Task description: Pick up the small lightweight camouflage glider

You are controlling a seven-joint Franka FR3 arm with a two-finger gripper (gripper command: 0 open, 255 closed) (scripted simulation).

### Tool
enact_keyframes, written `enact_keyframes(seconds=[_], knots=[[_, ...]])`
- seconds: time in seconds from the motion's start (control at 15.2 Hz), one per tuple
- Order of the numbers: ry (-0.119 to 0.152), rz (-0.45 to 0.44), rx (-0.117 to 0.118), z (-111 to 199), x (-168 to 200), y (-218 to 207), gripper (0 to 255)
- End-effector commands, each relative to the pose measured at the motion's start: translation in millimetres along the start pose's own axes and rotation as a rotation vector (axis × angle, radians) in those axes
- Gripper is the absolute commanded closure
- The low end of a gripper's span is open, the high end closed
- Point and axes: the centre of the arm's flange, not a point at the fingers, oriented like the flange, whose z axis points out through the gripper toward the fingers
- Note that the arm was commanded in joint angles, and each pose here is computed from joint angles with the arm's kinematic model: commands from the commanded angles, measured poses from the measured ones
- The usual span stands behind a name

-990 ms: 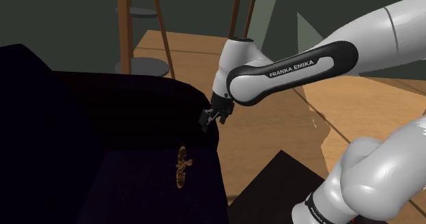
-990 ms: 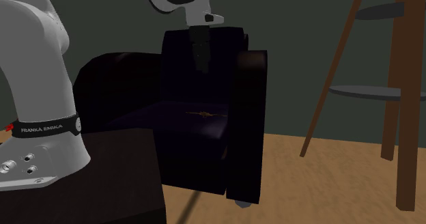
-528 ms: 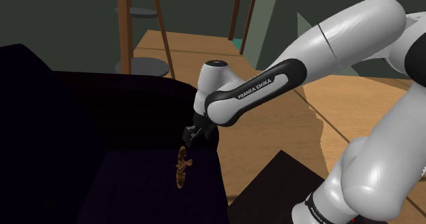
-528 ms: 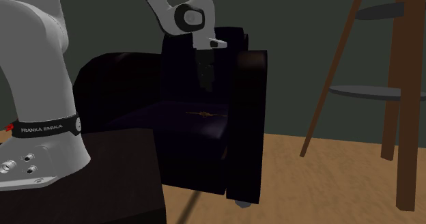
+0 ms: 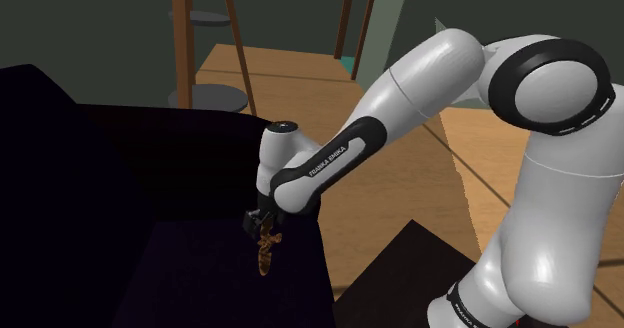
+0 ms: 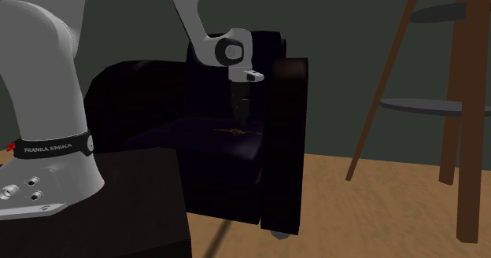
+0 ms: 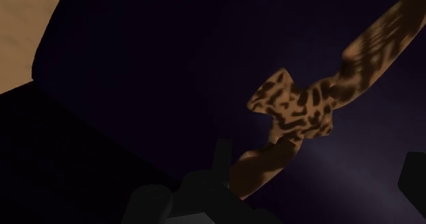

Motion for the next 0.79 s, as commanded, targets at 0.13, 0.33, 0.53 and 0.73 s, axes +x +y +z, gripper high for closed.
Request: enact_keyframes(seconds=[0.13, 0.33, 0.53, 0.73], knots=[[-0.004, 0.000, 0.001, 23.5, 2.0, -4.1, 0], [-0.004, 0.000, 0.001, 39.3, 1.9, -2.8, 0], [-0.004, 0.000, 0.001, 47.6, 1.8, -2.2, 0], [-0.004, 0.000, 0.000, 48.0, 2.3, -2.0, 255]])
